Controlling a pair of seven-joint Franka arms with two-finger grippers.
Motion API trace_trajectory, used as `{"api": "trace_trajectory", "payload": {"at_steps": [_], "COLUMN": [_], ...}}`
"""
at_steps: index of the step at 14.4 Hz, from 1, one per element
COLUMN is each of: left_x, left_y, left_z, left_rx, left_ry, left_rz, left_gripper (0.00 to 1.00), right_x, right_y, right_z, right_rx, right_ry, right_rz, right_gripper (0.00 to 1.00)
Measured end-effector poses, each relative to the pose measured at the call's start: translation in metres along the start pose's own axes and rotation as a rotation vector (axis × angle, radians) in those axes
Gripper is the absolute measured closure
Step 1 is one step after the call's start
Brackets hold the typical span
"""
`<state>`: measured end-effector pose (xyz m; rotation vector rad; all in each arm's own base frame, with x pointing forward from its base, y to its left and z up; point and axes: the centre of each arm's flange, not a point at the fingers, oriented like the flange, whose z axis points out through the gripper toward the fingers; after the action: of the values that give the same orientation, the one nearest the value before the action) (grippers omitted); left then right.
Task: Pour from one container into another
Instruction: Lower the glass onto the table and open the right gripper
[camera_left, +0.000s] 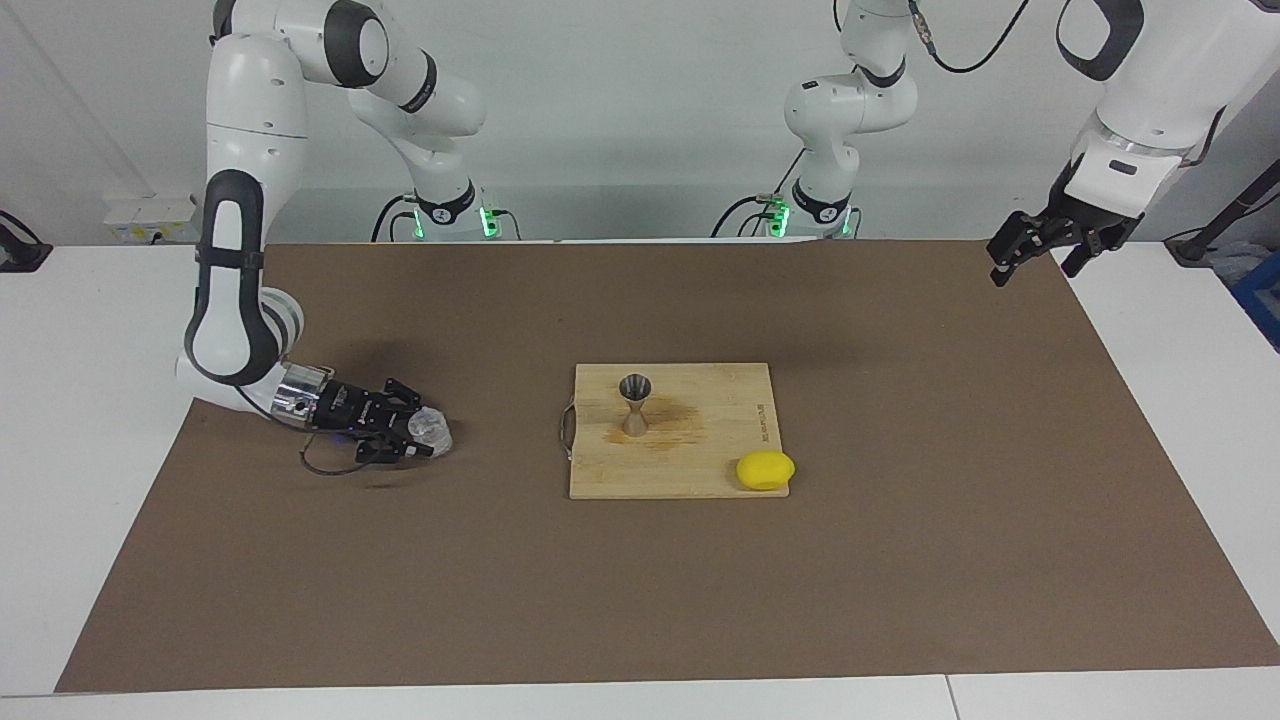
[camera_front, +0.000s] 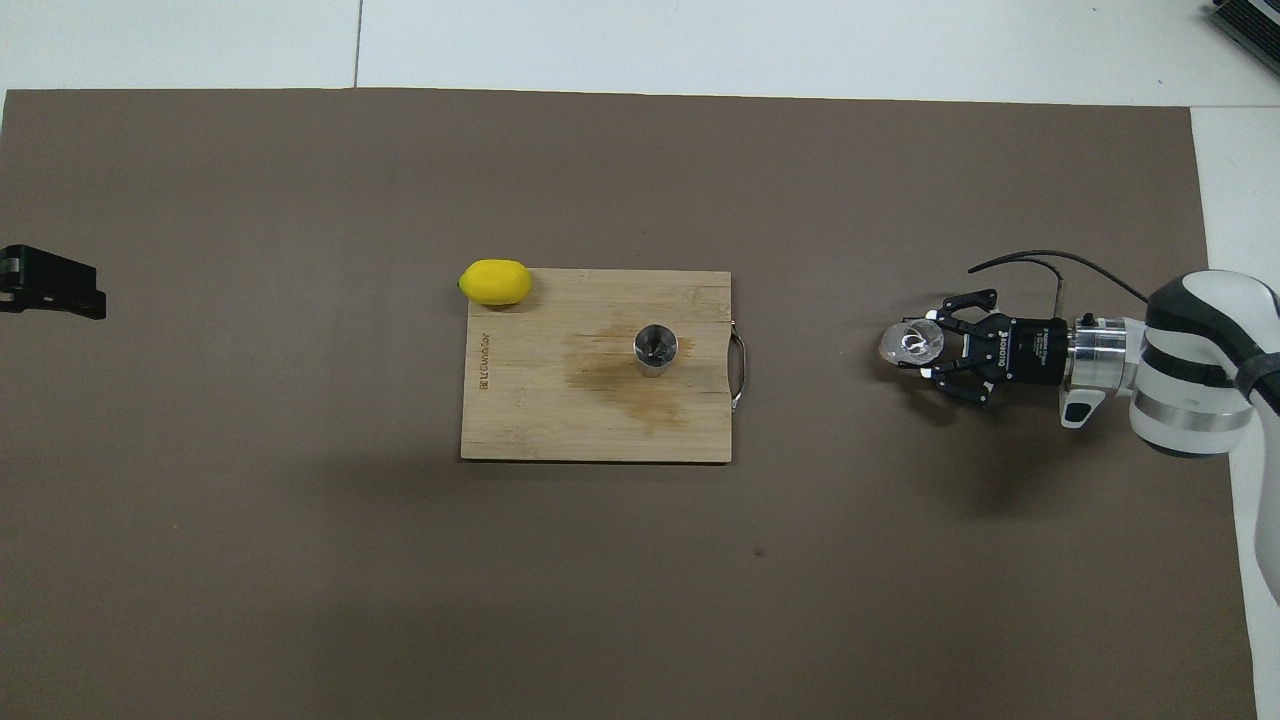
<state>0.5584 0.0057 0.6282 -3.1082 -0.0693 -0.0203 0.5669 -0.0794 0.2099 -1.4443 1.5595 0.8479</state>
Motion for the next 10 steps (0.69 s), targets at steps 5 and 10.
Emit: {"api": "trace_trajectory", "payload": {"at_steps": [5, 10], "left_x": [0.0000, 0.0000], "left_y": [0.0000, 0.0000], "left_z": [0.0000, 0.0000], "left_rx": [0.000, 0.000], "left_ry": [0.000, 0.000], "left_rz": [0.000, 0.000], "left_gripper": [0.00, 0.00], "right_x": [-0.0012, -0.0007], "right_y": [0.0019, 0.0018], "right_z": [0.0047, 0.0042], "right_rx": [-0.031, -0.029], "right_ry": [0.010, 0.012], "right_rz": [-0.033, -0.034], "right_gripper": [0.49, 0.49]}}
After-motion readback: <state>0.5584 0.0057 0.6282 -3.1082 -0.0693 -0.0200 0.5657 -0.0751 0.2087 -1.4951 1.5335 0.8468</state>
